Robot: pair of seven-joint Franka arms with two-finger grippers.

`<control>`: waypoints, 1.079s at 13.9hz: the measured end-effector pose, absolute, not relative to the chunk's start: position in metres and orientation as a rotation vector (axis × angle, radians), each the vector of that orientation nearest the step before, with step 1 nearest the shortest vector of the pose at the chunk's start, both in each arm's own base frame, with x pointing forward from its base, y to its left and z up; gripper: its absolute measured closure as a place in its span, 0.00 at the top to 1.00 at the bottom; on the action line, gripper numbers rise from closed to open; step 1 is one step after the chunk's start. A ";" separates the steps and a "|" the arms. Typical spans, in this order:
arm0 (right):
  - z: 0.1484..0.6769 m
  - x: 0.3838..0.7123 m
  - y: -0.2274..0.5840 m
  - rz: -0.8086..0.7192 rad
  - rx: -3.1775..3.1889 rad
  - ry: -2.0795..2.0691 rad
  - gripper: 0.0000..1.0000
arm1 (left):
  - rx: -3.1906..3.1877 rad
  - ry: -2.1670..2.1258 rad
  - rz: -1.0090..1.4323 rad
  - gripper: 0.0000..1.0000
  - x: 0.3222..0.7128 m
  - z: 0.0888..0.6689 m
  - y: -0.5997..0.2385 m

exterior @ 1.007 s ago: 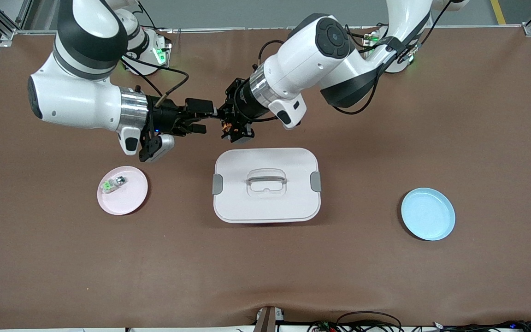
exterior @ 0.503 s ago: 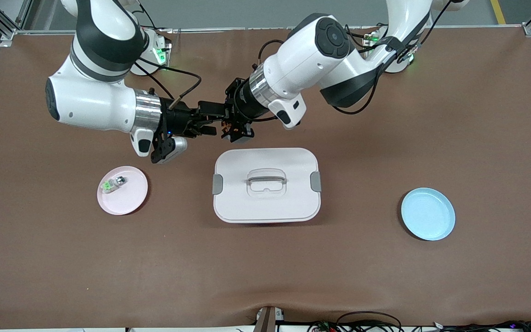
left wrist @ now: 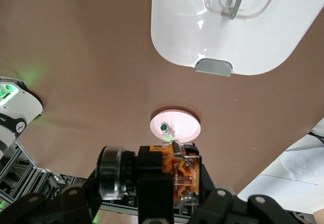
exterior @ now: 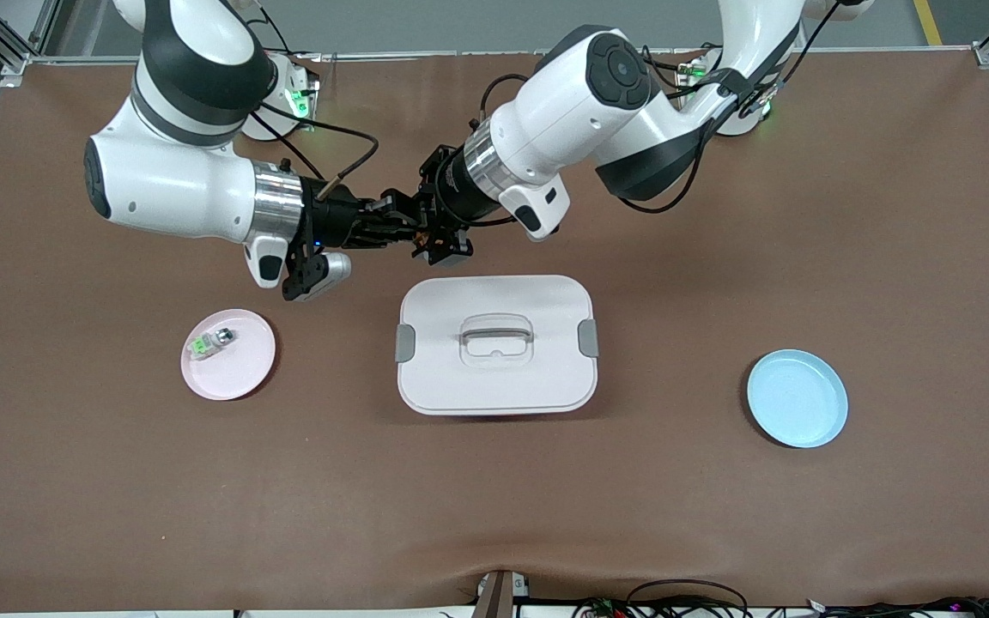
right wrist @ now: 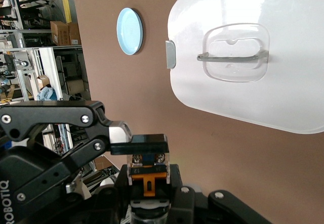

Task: Transfer orange switch to right arm and place
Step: 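Close the right gripper on the switch and open the left gripper, then carry the switch to the white plate while the left gripper withdraws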

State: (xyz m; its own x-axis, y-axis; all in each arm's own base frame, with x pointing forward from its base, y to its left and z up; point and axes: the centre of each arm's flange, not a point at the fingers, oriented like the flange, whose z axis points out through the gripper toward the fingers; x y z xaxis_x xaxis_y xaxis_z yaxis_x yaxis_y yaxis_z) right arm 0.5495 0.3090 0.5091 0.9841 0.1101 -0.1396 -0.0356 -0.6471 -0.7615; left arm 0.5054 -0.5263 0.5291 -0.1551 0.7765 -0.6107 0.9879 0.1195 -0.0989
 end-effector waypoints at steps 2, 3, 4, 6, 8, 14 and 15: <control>0.508 0.550 0.309 0.220 -2.265 -0.050 0.34 | 1.708 1.996 -0.696 0.73 0.506 0.528 -0.526; 0.507 0.550 0.309 0.221 -2.266 -0.050 0.34 | 1.708 1.997 -0.696 0.73 0.506 0.527 -0.526; 0.507 0.550 0.309 0.222 -2.266 -0.049 0.34 | 1.708 1.997 -0.697 0.73 0.506 0.527 -0.526; 0.507 0.550 0.310 0.221 -2.265 -0.050 0.34 | 1.709 1.998 -0.698 0.78 0.506 0.526 -0.527; 0.511 0.549 0.314 0.219 -2.263 -0.056 0.34 | 1.708 2.003 -0.698 0.97 0.508 0.523 -0.526; 0.522 0.562 0.312 0.120 -2.302 -0.160 0.34 | 1.834 1.988 -0.483 1.00 0.526 0.522 -0.500; 0.522 0.564 0.311 0.081 -2.333 -0.252 0.34 | 1.893 1.975 -0.444 1.00 0.536 0.518 -0.485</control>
State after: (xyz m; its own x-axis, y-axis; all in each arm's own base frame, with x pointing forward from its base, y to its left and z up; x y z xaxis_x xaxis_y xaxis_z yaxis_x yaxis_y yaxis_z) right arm 0.5642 0.3106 0.5216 0.9785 0.2056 0.0184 0.1567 -0.6817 -0.7147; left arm 0.5364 -0.4845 0.5185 -0.0309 0.8826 -0.4692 0.9985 0.0488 0.0261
